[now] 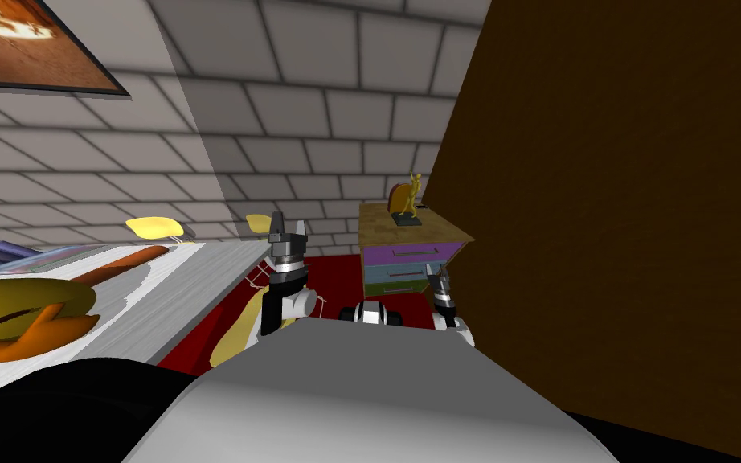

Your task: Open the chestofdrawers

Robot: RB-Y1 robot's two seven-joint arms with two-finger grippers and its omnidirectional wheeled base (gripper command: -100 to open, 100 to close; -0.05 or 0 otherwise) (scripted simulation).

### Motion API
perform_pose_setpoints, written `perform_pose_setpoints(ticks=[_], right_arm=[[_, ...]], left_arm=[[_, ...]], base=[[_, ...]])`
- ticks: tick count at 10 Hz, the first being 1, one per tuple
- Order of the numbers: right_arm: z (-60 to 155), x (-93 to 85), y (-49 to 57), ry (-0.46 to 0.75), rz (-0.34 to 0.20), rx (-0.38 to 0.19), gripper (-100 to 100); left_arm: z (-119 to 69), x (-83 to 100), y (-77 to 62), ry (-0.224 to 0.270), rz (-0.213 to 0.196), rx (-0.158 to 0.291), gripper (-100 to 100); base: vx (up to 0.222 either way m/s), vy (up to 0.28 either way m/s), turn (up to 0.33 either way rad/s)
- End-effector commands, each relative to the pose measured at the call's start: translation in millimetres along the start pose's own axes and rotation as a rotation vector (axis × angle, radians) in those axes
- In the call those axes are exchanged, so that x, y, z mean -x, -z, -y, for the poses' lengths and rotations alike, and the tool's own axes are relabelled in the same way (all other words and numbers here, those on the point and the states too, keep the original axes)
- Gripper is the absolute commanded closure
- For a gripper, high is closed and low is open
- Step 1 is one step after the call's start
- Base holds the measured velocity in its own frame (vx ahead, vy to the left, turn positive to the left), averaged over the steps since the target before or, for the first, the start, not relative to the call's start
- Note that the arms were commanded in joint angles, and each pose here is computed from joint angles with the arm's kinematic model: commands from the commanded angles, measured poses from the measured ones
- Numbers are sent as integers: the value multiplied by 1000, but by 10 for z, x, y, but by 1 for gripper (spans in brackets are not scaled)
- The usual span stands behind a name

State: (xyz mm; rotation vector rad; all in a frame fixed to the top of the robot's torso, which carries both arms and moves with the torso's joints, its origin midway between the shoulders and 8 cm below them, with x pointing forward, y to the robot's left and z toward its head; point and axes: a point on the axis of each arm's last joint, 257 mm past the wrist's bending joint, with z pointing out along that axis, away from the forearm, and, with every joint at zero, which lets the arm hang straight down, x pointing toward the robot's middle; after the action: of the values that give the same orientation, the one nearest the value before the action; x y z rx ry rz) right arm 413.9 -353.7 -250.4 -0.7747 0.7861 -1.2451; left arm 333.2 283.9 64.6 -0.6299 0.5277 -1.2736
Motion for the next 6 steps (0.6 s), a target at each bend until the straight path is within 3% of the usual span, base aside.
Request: perform_pose_setpoints(ticks=[1, 3, 5, 6], right_arm=[[186, -162, -67, 20, -33, -56, -100], [173, -154, -81, 46, -36, -56, -100], [38, 111, -95, 47, 26, -23, -100], [7, 110, -69, 42, 21, -14, -100]], left_arm=[[0, 0, 0, 0, 0, 0, 0], [0, 0, 0, 0, 0, 0, 0], [0, 0, 0, 0, 0, 0, 0], [0, -1, 0, 0, 0, 0, 0]], base=[[-53, -63, -169], [-39, -71, -125], [59, 74, 144], [110, 166, 117]])
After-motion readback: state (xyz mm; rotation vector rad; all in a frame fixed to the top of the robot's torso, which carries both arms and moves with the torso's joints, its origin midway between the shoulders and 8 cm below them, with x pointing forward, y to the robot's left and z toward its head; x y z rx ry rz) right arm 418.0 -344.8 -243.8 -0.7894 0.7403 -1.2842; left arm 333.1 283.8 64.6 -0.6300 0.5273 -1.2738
